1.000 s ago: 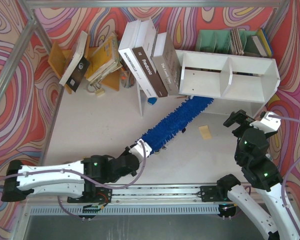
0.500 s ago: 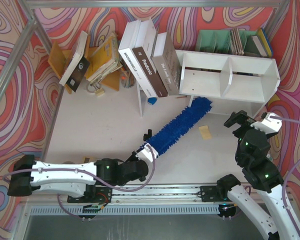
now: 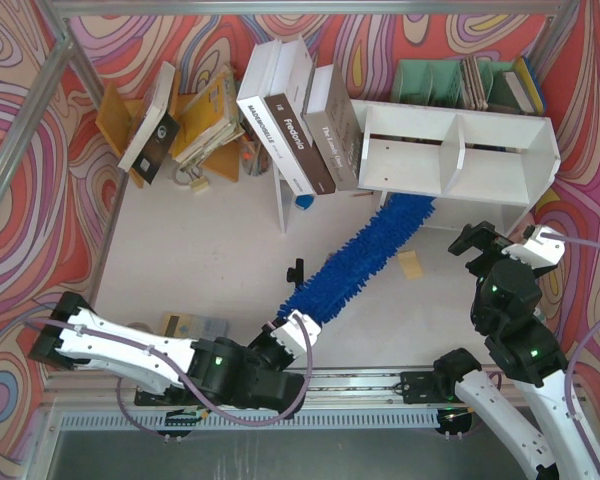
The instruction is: Dust the bookshelf with a duster
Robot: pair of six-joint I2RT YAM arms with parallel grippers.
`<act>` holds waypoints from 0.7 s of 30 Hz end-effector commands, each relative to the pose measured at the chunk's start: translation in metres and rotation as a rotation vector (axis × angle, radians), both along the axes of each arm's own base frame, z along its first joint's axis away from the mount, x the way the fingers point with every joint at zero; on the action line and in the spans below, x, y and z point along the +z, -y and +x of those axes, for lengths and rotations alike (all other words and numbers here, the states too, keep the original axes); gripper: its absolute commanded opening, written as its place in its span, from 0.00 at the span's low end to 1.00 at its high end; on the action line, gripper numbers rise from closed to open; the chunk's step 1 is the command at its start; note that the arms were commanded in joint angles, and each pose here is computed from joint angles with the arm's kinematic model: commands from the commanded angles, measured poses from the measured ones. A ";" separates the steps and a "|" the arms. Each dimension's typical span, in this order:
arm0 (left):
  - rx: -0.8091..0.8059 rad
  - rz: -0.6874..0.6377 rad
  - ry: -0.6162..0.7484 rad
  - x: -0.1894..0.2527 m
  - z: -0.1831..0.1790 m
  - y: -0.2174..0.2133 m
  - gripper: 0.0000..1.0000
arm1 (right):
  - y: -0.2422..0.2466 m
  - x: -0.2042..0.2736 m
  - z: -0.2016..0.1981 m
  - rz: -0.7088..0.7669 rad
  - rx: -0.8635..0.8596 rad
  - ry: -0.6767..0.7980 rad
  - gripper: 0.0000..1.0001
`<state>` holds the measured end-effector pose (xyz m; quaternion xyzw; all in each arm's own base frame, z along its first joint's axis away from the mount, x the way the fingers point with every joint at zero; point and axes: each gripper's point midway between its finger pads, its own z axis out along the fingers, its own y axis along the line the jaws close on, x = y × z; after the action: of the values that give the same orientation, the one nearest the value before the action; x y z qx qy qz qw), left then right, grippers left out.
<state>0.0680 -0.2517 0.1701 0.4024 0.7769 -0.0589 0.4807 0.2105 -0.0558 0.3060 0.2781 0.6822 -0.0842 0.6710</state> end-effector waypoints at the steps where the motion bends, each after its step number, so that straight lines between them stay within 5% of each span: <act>1: 0.160 -0.046 0.054 0.016 0.003 -0.024 0.00 | 0.001 0.001 -0.001 0.008 -0.003 0.009 0.99; 21: 0.350 -0.153 -0.030 0.002 -0.008 -0.070 0.00 | -0.002 0.002 0.000 0.019 0.011 0.007 0.99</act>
<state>0.0420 -0.2020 0.1672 0.2873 0.8281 -0.0419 0.4796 0.2114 -0.0537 0.3056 0.2769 0.6834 -0.0776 0.6710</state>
